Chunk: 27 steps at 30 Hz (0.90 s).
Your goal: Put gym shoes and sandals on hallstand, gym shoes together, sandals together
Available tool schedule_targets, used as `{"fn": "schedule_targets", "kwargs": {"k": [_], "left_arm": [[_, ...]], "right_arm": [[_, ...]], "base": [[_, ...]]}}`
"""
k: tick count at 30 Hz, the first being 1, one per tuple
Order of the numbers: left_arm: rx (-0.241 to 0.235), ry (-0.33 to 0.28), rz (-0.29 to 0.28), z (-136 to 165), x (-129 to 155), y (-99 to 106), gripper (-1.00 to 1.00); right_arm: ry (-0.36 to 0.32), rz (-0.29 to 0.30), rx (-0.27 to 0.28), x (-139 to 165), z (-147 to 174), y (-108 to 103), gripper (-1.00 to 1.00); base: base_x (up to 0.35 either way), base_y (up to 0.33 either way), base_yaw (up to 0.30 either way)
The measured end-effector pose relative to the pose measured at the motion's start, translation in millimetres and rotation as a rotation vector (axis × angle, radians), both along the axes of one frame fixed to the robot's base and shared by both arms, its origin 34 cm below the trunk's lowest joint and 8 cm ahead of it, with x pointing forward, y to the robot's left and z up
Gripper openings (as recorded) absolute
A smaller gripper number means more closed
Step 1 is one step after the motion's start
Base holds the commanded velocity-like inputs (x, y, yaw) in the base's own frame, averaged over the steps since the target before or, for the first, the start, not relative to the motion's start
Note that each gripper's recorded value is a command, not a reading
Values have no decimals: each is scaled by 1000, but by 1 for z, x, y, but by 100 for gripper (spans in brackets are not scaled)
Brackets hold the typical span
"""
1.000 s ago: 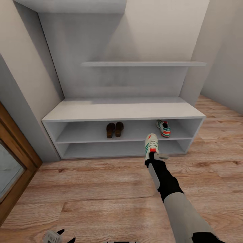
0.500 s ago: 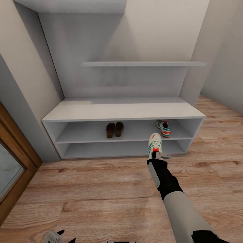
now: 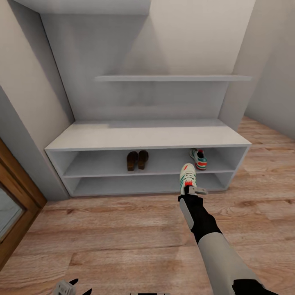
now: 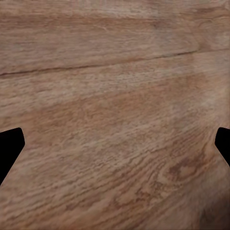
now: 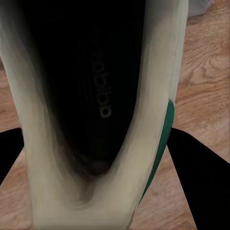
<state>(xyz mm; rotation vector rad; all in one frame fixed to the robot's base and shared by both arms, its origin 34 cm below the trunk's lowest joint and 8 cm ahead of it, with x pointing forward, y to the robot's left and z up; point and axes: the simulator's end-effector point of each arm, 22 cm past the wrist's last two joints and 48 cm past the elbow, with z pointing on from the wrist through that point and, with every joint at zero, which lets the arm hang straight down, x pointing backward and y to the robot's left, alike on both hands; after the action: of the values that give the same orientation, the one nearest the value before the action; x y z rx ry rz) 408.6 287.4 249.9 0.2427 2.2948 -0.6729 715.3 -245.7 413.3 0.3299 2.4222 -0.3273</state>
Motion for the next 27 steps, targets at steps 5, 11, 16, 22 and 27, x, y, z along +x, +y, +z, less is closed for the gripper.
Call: {"fn": "schedule_targets", "kwargs": {"k": [5, 11, 16, 22, 27], "left_arm": [[-1, 1, 0, 0, 0, 0, 100], [-2, 2, 0, 0, -1, -1, 100], [-4, 1, 2, 0, -1, -2, 100], [-3, 2, 1, 0, -1, -1, 100], [-4, 4, 1, -1, -1, -2, 100]], "right_arm": [[7, 2, -1, -2, -3, 1, -100], [21, 4, -1, -5, -8, 1, -100], [23, 5, -1, -5, -8, 2, -100], [23, 4, 0, -5, -8, 2, -100], [22, 5, 0, -5, -8, 2, -100]], "base": [[22, -8, 0], [159, -4, 0], [301, -48, 0], [329, -74, 0], [284, -64, 0]]}}
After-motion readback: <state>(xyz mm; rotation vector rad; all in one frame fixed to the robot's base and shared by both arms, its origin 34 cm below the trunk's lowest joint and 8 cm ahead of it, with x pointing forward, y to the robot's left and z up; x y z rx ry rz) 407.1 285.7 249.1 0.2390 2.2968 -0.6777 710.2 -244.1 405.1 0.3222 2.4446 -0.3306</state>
